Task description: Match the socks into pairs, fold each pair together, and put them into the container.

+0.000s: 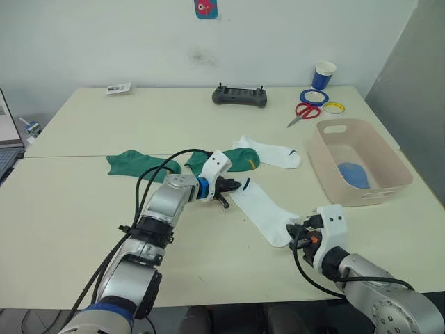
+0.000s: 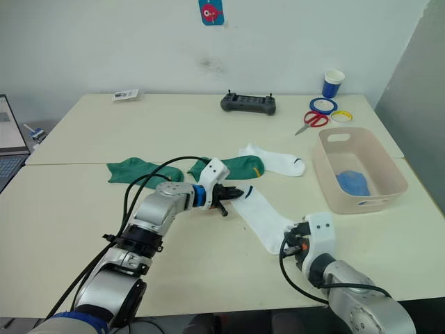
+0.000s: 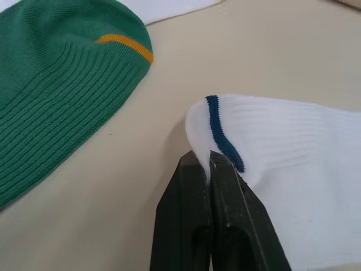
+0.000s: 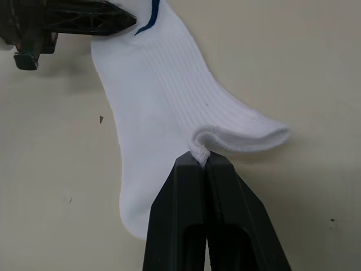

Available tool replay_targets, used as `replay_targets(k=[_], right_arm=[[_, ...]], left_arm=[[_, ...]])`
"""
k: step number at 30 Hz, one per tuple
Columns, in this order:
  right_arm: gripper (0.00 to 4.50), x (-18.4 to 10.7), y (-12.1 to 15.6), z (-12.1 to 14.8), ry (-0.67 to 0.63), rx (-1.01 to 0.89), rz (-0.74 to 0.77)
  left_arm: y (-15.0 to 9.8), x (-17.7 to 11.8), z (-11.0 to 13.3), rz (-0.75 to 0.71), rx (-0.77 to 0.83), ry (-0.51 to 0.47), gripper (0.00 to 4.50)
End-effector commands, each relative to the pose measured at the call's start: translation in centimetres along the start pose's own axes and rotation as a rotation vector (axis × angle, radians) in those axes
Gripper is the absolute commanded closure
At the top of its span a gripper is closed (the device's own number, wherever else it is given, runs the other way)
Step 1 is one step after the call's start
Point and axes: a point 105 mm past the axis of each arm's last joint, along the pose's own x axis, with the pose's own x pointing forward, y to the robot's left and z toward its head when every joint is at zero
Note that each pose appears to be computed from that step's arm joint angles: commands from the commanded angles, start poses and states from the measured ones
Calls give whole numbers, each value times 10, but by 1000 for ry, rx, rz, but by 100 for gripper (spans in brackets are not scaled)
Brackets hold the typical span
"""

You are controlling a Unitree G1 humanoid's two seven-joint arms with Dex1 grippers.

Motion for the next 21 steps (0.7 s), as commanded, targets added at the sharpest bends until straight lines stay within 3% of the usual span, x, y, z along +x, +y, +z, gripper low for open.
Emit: replay_targets(k=[1, 6, 9, 14, 21], right_arm=[[450, 0, -2, 17, -76, -37, 7], [450, 7, 5, 32, -105, -95, 110], [450, 12, 12, 40, -104, -129, 188], [450, 25, 25, 41, -67, -170, 283], [450, 31, 54, 23, 9, -178, 416]], left_arm=[[0, -24, 12, 15, -38, -81, 447], [-1, -60, 17, 56, -128, -185, 447], [-5, -88, 9, 91, -188, -212, 447], [-20, -127, -23, 195, -287, -193, 447], [-49, -155, -63, 315, -361, -133, 447]])
